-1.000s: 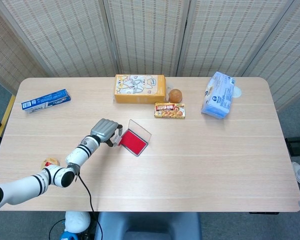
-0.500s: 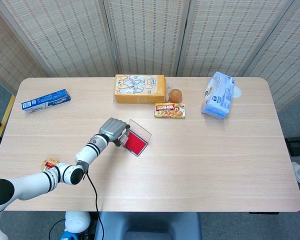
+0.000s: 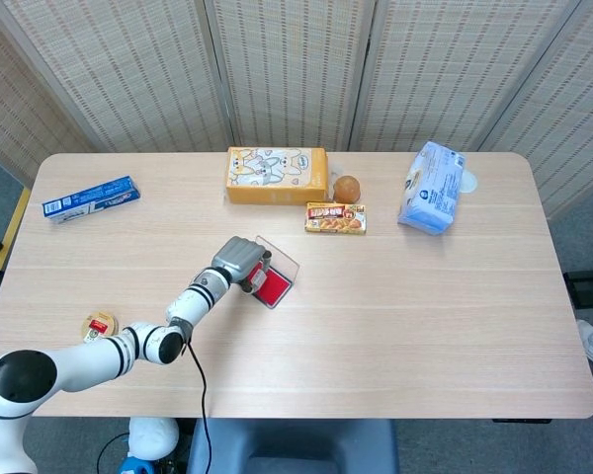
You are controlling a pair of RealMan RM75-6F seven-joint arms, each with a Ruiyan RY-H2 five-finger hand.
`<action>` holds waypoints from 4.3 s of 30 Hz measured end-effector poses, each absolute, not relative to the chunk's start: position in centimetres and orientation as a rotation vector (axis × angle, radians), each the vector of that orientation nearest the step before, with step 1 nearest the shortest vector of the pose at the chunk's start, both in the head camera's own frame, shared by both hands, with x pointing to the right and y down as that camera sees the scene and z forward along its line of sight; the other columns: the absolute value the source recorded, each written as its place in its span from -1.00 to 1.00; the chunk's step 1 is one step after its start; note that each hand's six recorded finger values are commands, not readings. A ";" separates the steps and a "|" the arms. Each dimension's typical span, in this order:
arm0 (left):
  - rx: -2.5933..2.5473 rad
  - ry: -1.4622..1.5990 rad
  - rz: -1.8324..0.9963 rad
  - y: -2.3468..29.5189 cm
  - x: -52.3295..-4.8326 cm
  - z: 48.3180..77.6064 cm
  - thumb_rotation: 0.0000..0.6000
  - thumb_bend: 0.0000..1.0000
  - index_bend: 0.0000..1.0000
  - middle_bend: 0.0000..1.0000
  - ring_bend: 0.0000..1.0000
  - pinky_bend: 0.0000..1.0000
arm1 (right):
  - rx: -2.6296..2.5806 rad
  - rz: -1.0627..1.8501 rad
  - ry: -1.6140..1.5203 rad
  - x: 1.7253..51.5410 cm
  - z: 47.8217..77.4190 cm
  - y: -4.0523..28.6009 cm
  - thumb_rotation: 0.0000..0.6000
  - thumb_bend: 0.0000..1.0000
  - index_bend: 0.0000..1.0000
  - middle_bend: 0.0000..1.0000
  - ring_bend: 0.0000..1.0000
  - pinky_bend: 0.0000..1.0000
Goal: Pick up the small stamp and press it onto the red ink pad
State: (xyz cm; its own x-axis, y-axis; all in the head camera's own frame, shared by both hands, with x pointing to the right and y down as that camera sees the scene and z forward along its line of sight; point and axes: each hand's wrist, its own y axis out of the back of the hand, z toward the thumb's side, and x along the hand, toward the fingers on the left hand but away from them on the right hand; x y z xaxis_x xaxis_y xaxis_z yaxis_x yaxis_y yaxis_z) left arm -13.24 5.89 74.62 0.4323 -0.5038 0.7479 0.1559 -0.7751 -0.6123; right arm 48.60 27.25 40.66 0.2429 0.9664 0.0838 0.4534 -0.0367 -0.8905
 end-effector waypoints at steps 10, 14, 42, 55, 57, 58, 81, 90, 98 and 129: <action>-2.057 0.282 -1.364 5.8 -12.4 74.8 1.00 -0.39 0.66 1.00 0.93 0.24 | -1.631 0.728 -1.345 48.6 40.6 27.4 1.00 -0.68 -1.00 -1.00 -1.00 -1.00; -2.048 0.277 -1.360 5.9 -12.4 75.0 1.00 -0.39 0.66 1.00 0.93 0.24 | -1.631 0.726 -1.345 48.5 40.5 27.5 1.00 -0.68 -1.00 -1.00 -1.00 -1.00; -2.066 0.268 -1.344 6.9 -11.8 76.2 1.00 -0.39 0.66 1.00 0.94 0.24 | -1.630 0.725 -1.343 48.5 40.6 27.6 1.00 -0.68 -1.00 -1.00 -1.00 -1.00; -2.076 0.280 -1.342 6.9 -12.0 76.2 1.00 -0.39 0.66 1.00 0.94 0.24 | -1.626 0.722 -1.345 48.5 40.5 27.6 1.00 -0.68 -1.00 -1.00 -1.00 -1.00; -2.072 0.278 -1.337 6.8 -12.1 75.9 1.00 -0.39 0.66 1.00 0.94 0.24 | -1.624 0.721 -1.348 48.5 40.5 27.6 1.00 -0.68 -1.00 -1.00 -1.00 -1.00; -2.070 0.278 -1.336 6.8 -12.2 75.7 1.00 -0.39 0.66 1.00 0.94 0.24 | -1.622 0.721 -1.349 48.5 40.5 27.6 1.00 -0.68 -1.00 -1.00 -1.00 -1.00; -2.073 0.384 -1.347 10.1 -17.3 70.0 1.00 -0.39 0.66 1.00 0.94 0.24 | -1.552 0.738 -1.383 48.9 40.2 27.9 1.00 -0.69 -1.00 -1.00 -1.00 -1.00; -2.075 0.367 -1.352 12.9 -19.3 71.5 1.00 -0.39 0.64 1.00 0.94 0.24 | -1.560 0.751 -1.368 48.4 40.6 27.8 1.00 -0.69 -1.00 -1.00 -1.00 -1.00; -2.066 0.361 -1.343 13.4 -19.1 72.5 1.00 -0.39 0.63 1.00 0.94 0.24 | -1.565 0.752 -1.365 48.4 40.6 27.9 1.00 -0.69 -1.00 -1.00 -1.00 -1.00; -2.051 0.350 -1.377 13.7 -19.7 74.1 1.00 -0.49 -0.10 1.00 0.91 0.24 | -1.567 0.746 -1.369 48.4 40.5 28.0 1.00 -0.69 -1.00 -1.00 -1.00 -1.00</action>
State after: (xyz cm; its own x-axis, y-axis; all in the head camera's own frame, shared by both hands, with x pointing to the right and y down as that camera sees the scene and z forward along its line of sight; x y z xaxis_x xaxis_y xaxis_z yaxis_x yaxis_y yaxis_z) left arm -19.66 13.73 74.10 0.4167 -0.5396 0.7316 0.1250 -0.7631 -0.6340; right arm 48.38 28.01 40.54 0.2057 0.9718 0.1149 0.4300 0.0157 -0.9027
